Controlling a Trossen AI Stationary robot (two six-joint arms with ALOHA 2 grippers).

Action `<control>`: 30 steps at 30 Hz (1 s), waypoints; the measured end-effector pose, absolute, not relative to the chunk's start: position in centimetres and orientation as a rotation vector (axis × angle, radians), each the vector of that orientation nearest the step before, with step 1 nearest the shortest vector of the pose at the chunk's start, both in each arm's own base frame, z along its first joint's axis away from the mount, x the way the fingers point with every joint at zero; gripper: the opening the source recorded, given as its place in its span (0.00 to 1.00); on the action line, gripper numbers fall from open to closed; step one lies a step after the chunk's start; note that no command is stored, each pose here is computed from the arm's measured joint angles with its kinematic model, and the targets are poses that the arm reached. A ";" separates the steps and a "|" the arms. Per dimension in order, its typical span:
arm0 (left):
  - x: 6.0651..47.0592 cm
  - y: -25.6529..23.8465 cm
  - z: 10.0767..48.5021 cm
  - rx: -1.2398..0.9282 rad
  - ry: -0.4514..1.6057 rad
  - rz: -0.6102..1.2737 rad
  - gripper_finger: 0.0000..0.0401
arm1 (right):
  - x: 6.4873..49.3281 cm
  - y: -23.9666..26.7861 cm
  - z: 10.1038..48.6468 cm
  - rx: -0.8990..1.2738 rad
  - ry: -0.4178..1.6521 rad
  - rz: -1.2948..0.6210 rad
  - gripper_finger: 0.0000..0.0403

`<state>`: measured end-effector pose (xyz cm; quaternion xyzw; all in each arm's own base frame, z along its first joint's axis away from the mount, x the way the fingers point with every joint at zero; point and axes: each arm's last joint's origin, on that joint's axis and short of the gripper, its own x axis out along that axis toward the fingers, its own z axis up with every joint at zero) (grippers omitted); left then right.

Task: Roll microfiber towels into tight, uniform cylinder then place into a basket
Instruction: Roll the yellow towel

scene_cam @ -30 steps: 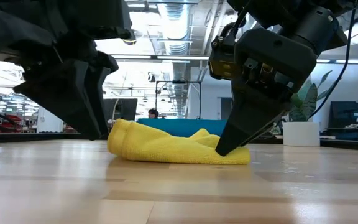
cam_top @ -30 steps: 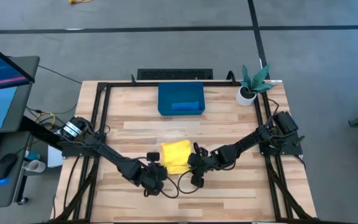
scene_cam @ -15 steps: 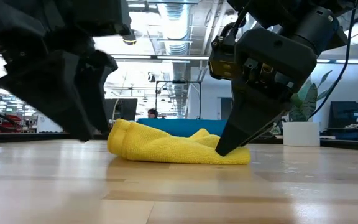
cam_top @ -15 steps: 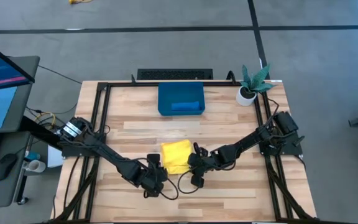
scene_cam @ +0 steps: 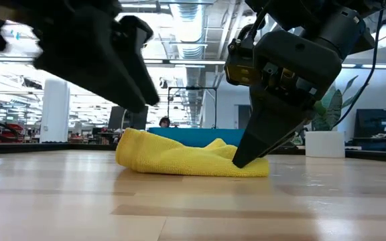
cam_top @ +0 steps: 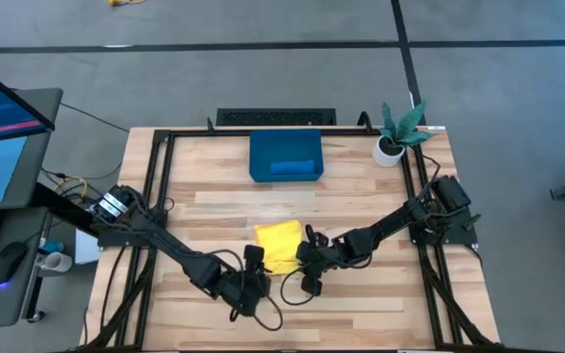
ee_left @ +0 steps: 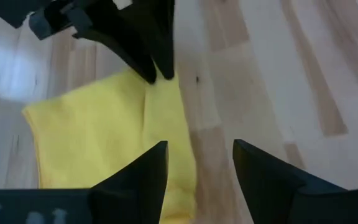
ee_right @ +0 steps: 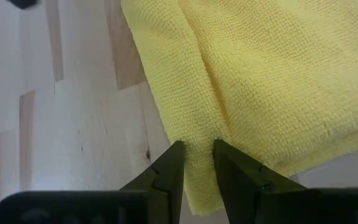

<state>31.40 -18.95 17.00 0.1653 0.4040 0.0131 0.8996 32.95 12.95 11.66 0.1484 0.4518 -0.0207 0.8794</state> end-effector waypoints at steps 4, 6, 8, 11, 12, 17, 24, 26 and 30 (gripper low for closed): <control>31.6 -17.4 15.9 0.315 0.860 0.039 0.43 | 32.9 13.0 11.7 0.309 0.942 -0.043 0.28; 31.7 -16.7 15.4 0.269 0.878 0.039 0.43 | 32.9 13.0 11.7 0.309 0.942 -0.043 0.28; 31.7 -16.2 14.9 0.241 0.887 0.033 0.43 | 32.9 13.0 11.7 0.309 0.942 -0.043 0.28; 31.5 -15.8 14.3 0.238 0.891 0.030 0.43 | 32.9 12.9 11.7 0.309 0.942 -0.043 0.28; 31.4 -15.6 14.0 0.239 0.895 0.031 0.43 | 33.0 12.9 11.7 0.309 0.942 -0.043 0.28; 30.6 -15.1 12.9 0.241 0.908 0.034 0.43 | 33.0 13.0 11.7 0.309 0.942 -0.043 0.28; 30.1 -15.0 12.1 0.189 0.925 0.005 0.43 | 32.9 13.0 11.7 0.309 0.942 -0.043 0.28; 30.0 -15.0 12.1 0.195 0.932 0.009 0.43 | 32.9 13.0 11.7 0.309 0.942 -0.043 0.28; 29.9 -15.3 13.1 0.274 0.947 0.084 0.43 | 32.9 13.0 11.7 0.308 0.942 -0.043 0.28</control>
